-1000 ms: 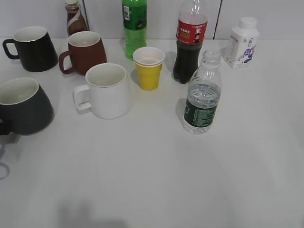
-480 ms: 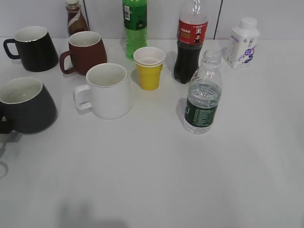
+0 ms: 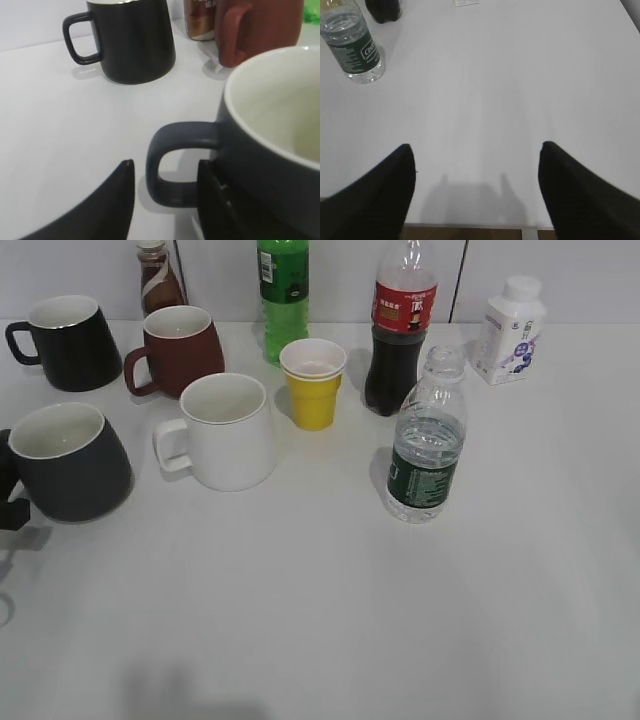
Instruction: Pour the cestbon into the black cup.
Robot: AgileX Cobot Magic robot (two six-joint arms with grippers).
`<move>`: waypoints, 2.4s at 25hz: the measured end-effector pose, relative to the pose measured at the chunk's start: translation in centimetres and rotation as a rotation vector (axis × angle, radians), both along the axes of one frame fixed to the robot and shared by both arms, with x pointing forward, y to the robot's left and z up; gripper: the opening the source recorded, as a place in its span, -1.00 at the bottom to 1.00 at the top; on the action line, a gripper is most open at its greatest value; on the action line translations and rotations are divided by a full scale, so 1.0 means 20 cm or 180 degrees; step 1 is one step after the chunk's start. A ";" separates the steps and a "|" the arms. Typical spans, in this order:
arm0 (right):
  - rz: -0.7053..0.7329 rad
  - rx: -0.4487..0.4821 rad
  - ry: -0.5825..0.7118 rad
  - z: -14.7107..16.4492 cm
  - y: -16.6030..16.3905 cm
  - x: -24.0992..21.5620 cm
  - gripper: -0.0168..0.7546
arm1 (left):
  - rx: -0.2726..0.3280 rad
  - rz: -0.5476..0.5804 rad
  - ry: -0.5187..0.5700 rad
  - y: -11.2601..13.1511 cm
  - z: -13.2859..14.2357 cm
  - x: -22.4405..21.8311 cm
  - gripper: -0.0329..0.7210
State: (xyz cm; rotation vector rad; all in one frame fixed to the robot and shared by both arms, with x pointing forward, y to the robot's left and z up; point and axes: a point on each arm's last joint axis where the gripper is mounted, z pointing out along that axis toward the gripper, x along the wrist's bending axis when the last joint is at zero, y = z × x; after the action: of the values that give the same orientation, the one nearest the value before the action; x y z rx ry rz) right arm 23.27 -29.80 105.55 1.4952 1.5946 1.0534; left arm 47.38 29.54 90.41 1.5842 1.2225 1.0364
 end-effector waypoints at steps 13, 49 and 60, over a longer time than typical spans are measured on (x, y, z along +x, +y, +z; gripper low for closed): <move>0.0000 0.0000 0.0000 0.00 0.00 0.00 0.53 | 0.0151 -0.0017 0.0079 0.10 0.01 0.05 -0.01; 0.0060 0.0087 0.0008 0.00 0.01 0.00 0.53 | -0.0022 -0.0438 -0.0175 0.10 -0.05 0.17 -0.78; 0.0351 -0.0032 -0.0581 0.16 0.06 0.16 0.40 | -0.0021 -0.0415 -0.0481 0.08 0.12 0.10 -0.79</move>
State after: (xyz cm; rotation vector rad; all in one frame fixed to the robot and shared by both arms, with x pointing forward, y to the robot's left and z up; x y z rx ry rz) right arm 26.56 -28.64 108.68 1.2774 1.5646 1.2053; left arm 49.29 31.18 92.74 1.5298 1.0066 1.0466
